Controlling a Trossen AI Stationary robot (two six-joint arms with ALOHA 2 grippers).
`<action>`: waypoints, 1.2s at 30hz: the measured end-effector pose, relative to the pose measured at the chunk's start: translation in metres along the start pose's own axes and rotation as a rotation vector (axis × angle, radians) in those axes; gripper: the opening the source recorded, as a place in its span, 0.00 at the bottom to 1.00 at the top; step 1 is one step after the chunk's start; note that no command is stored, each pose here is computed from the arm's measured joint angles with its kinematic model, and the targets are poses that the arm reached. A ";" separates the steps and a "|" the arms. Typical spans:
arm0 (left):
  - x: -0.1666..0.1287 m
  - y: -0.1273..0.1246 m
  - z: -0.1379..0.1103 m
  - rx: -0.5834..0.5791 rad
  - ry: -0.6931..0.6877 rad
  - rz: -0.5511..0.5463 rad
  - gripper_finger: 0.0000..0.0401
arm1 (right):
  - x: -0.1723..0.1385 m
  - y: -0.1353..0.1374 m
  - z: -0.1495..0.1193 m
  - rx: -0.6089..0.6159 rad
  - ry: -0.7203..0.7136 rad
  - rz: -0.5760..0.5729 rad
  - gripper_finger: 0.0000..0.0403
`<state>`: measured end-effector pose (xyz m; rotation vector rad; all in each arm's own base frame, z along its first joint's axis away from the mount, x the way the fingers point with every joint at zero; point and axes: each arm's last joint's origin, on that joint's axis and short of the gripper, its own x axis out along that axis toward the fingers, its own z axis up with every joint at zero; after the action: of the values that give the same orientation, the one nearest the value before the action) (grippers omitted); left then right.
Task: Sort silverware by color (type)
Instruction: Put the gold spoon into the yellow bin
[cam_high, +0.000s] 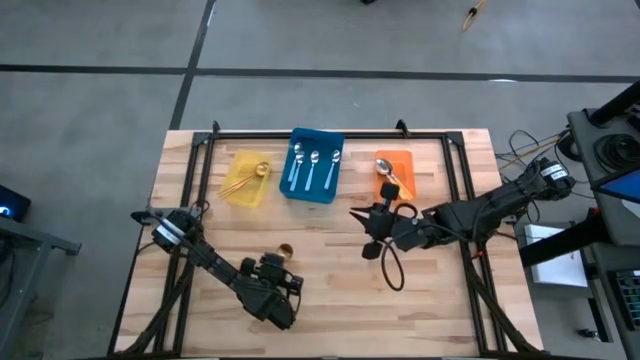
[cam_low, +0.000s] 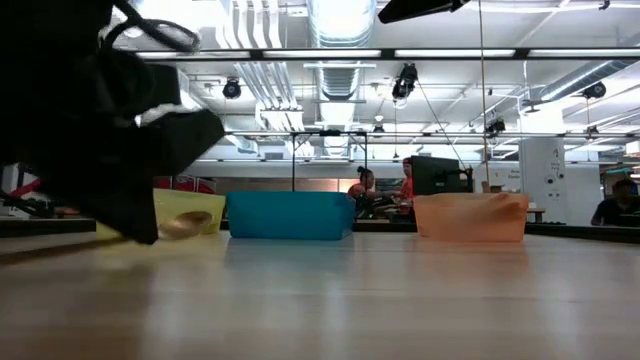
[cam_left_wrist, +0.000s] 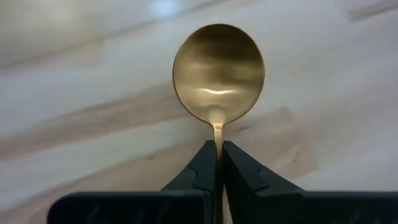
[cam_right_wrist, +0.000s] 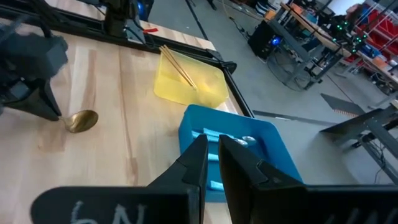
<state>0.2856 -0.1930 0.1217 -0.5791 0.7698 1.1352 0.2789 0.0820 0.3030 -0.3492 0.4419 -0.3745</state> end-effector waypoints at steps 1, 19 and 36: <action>-0.003 0.000 0.003 0.006 -0.005 -0.006 0.00 | 0.000 0.000 0.000 -0.001 0.001 -0.001 0.08; -0.081 0.038 0.086 0.146 -0.107 -0.141 0.00 | 0.001 -0.001 0.001 0.014 -0.012 -0.001 0.08; -0.077 0.099 0.199 0.374 -0.102 0.082 0.00 | 0.001 -0.001 0.001 0.017 -0.012 -0.002 0.08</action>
<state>0.2236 -0.0561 0.3020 -0.1762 0.8966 1.0523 0.2802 0.0807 0.3044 -0.3352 0.4259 -0.3779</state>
